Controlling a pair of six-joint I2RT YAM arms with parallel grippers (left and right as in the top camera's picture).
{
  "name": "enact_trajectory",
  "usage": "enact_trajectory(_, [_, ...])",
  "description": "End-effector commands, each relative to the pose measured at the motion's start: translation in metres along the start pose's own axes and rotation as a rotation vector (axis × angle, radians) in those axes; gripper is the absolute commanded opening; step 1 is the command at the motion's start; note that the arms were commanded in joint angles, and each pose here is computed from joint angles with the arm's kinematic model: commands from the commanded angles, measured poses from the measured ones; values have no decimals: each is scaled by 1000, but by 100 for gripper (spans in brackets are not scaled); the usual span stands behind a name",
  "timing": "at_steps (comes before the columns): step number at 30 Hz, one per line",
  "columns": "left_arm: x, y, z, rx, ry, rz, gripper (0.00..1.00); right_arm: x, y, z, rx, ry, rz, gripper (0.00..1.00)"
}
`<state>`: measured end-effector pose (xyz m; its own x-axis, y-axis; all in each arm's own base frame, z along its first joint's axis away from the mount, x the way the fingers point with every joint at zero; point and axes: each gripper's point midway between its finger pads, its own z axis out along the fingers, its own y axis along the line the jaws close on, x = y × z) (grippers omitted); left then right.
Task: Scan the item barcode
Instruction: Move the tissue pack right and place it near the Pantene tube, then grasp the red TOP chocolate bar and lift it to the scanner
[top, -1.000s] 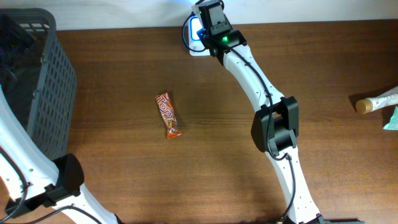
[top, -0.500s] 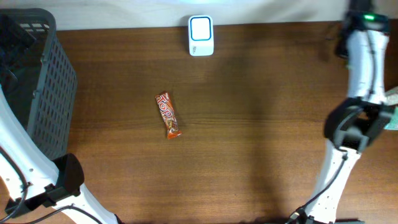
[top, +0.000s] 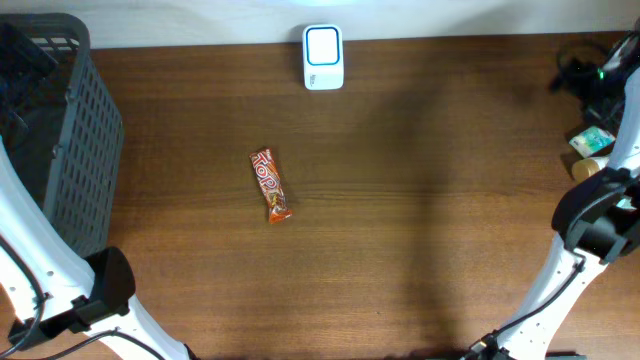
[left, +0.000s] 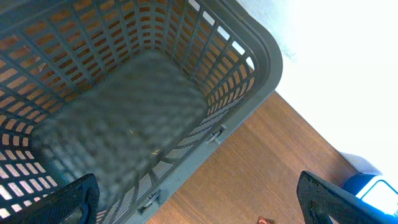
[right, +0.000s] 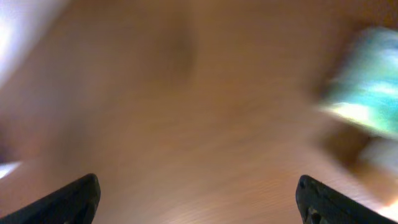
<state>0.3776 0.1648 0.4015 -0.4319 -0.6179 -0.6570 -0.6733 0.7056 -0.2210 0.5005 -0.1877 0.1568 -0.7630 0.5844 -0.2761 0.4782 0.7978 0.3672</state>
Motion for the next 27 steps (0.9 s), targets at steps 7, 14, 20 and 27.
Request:
enact_trajectory(7, [-3, 3, -9, 0, -24, -10, 99, 235, 280, 18, -443, 405, -891, 99])
enact_trajectory(14, [-3, 3, -9, 0, -24, -10, 99, 353, 347, 100, -125, 322, -1081, 99])
enact_trajectory(20, [-3, 3, -9, 0, -24, -10, 99, 418, 368, 141, -51, 274, -1098, 99])
enact_trajectory(27, [-3, 3, -9, 0, -24, -10, 99, 447, 349, 181, 43, 311, -1055, 90])
